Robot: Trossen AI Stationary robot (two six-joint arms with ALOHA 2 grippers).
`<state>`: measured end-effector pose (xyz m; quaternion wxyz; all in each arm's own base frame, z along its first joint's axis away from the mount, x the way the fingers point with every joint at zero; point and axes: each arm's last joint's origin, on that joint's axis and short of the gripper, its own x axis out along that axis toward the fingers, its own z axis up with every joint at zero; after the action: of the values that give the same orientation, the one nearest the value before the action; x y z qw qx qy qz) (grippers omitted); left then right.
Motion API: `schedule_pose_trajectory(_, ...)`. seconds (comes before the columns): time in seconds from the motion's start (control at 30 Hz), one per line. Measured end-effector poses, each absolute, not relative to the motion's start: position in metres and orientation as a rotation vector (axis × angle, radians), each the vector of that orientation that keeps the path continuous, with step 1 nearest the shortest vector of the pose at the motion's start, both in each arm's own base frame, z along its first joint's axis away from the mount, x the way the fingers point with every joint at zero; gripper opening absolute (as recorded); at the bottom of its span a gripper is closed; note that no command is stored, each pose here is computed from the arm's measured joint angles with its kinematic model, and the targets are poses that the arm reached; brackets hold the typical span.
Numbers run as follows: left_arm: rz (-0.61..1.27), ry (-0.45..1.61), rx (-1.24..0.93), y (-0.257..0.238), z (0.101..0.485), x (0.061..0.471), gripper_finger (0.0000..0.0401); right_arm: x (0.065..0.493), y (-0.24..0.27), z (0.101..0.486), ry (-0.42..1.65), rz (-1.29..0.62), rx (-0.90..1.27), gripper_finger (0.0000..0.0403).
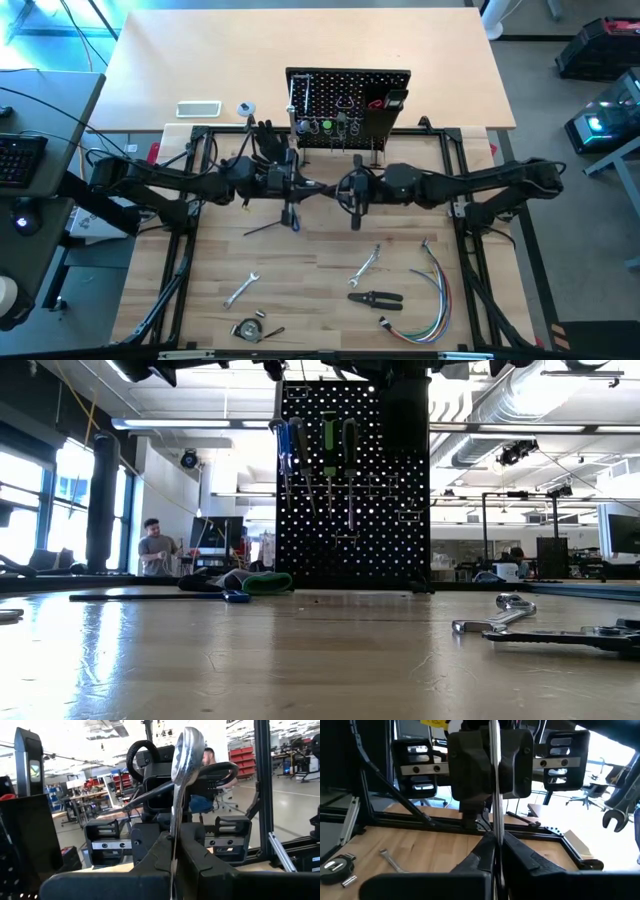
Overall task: Hang tools onto peg board
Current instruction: Hang the silver wrench on the pegboard
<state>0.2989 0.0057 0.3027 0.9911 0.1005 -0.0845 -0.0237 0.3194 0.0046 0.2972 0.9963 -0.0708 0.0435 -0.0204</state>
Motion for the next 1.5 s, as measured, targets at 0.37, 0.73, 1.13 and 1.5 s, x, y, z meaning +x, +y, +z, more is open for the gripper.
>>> schedule_pose_trajectory(0.37,0.01,-0.155,0.177,0.011,0.304,0.297,0.0055,0.321,0.0,0.3,0.042,-0.059,-0.131,0.0005)
schedule_pose_trajectory(0.73,0.185,0.008,0.216,0.015,0.313,0.272,0.0152,0.32,-0.025,0.308,-0.038,-0.122,-0.051,0.0002)
schedule_pose_trajectory(1.13,0.121,0.207,0.147,0.002,0.289,0.274,0.0162,0.334,-0.067,0.308,-0.098,-0.136,0.039,0.0001)
schedule_pose_trajectory(1.5,0.068,0.228,0.139,-0.013,0.287,0.274,0.0162,0.348,-0.089,0.321,-0.067,-0.184,0.039,0.0001)
